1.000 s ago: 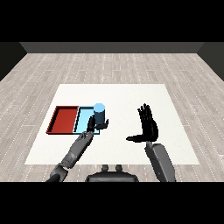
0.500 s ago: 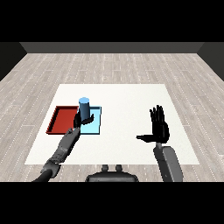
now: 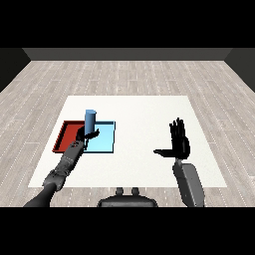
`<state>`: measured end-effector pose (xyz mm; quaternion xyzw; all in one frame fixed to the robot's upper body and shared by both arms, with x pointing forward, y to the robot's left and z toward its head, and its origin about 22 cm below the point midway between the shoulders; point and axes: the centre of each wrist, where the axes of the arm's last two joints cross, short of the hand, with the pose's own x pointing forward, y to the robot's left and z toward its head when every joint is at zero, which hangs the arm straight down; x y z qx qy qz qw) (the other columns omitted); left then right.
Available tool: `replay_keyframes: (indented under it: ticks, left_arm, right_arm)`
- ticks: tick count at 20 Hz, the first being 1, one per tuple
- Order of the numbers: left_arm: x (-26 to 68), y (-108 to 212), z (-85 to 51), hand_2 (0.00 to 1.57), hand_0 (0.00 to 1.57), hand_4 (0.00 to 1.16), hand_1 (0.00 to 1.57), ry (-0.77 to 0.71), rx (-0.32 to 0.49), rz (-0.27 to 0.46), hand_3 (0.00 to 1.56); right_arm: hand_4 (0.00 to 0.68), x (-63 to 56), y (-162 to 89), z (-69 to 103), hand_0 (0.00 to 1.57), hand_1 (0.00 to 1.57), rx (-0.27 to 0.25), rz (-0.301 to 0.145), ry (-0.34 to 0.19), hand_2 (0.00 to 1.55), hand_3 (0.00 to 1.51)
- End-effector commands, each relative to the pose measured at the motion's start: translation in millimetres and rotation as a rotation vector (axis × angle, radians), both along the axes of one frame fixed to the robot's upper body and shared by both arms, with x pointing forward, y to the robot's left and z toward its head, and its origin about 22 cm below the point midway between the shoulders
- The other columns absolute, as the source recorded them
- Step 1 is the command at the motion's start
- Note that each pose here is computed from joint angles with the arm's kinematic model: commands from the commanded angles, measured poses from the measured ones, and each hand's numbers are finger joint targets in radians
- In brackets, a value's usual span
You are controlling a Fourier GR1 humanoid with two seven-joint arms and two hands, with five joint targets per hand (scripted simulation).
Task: Pick the blue can and put it in the blue box
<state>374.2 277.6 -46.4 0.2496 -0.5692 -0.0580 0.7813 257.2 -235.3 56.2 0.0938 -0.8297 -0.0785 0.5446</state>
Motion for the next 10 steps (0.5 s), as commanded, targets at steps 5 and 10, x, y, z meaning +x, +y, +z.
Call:
replay_keyframes:
  ticks: [5,10]
  left_arm:
    - [-5.4,-17.8,-21.0,1.40,1.52,0.91,1.52,0.216,0.091,0.005,1.14]
    - [-24.9,2.2,-38.4,1.40,1.50,0.85,1.50,0.337,0.094,-0.014,0.54]
  right_arm:
    - [0.000,16.2,1.3,-23.8,0.00,0.00,0.003,-0.027,0.050,0.00,0.00]
    - [0.000,4.0,-17.8,-29.5,0.00,0.00,0.041,-0.022,0.047,0.00,0.00]
